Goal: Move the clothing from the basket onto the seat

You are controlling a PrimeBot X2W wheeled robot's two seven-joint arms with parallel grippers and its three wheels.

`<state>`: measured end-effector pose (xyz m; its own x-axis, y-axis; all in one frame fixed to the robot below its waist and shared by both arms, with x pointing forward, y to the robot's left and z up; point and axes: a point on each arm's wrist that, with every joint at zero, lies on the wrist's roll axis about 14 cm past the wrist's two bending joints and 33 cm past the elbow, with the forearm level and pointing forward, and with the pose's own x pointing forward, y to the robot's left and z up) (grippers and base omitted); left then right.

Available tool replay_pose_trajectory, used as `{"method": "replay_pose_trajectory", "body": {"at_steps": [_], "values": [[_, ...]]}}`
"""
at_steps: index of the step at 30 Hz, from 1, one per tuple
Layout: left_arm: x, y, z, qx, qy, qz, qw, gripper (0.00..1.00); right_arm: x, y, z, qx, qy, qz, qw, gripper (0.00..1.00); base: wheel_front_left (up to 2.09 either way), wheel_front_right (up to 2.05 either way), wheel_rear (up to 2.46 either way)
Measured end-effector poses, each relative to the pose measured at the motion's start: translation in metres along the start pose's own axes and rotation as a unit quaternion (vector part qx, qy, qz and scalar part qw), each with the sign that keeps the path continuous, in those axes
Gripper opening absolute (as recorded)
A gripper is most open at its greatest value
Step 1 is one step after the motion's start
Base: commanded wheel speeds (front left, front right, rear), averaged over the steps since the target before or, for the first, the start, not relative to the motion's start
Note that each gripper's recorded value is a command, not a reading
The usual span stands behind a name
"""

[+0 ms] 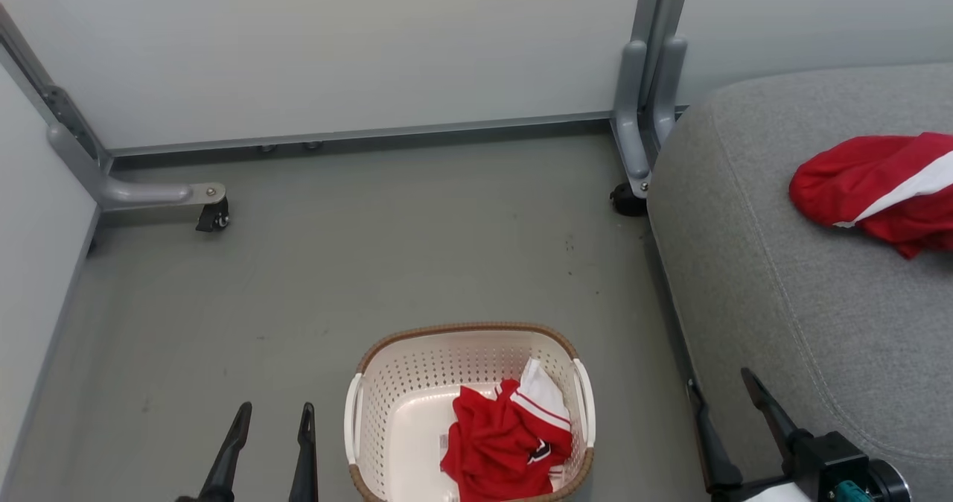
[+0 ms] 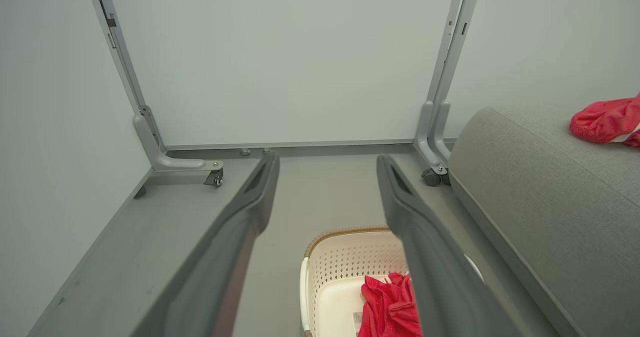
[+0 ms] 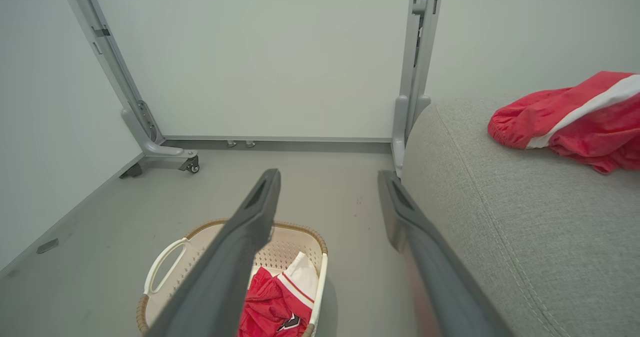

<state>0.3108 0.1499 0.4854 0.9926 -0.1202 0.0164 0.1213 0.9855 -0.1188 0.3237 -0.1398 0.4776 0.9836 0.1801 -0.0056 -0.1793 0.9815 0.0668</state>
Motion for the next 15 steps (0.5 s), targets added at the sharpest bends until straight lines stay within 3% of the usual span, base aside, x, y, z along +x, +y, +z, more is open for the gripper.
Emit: {"method": "replay_pose_trajectory", "body": {"at_steps": [9, 15], "values": [[0.058, -0.019, -0.016, 0.008, 0.021, -0.054, 0.998, 1.00, 0.046, -0.016, 0.008, -0.010, -0.015, -0.010, 1.000, 1.00, 0.00, 0.00, 0.00], [0.109, -0.057, -0.051, 0.051, 0.062, -0.176, 0.981, 1.00, 0.087, -0.023, 0.001, -0.022, -0.015, -0.006, 1.000, 1.00, 0.00, 0.00, 0.00]]}}
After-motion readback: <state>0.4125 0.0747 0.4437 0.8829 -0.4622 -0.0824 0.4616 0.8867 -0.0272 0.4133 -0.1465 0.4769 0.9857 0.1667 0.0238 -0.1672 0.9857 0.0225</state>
